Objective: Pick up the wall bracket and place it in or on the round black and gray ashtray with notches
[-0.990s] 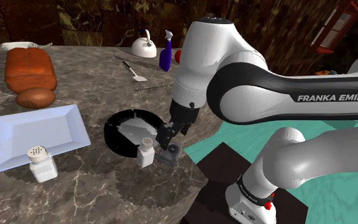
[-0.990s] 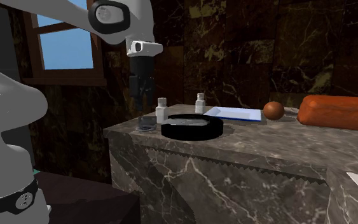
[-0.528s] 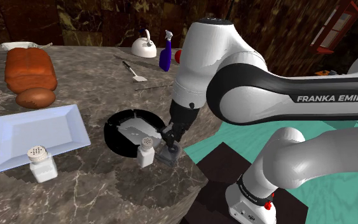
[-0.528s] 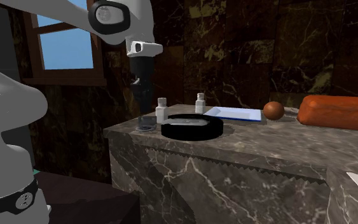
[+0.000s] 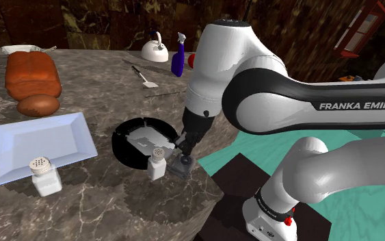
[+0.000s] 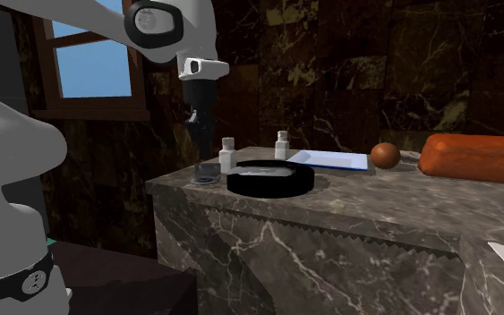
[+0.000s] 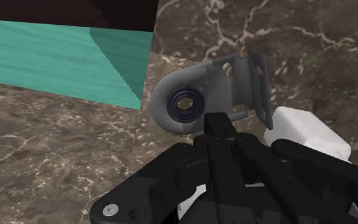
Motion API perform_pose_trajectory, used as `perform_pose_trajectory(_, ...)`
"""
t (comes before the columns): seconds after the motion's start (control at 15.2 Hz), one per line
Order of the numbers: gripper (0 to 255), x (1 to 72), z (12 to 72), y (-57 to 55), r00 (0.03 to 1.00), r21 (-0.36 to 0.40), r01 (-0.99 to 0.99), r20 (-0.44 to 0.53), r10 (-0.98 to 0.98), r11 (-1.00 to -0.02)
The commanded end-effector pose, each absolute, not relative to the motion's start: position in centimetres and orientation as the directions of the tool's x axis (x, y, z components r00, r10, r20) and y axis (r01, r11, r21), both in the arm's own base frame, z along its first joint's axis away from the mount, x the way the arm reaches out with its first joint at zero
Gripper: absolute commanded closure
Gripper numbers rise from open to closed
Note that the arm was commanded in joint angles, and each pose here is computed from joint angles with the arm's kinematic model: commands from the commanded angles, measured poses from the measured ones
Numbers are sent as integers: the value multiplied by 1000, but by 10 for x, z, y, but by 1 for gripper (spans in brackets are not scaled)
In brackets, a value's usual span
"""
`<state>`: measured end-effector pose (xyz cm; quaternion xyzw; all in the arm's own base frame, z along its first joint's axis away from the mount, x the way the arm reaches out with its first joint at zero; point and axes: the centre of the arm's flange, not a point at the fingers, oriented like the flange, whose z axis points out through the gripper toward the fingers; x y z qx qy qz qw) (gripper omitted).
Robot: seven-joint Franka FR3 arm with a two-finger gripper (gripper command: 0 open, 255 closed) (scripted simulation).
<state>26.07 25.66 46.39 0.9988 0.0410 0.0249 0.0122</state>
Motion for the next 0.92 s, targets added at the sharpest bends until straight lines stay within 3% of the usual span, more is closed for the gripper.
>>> perform_pose_trajectory(0.0,0,261,464,257,995,26,81,49,82,-996)
perform_pose_trajectory(0.26,0,236,460,314,954,129,301,-57,295,-945)
perform_pose_trajectory(0.86,0,232,420,312,948,136,317,-67,311,-938)
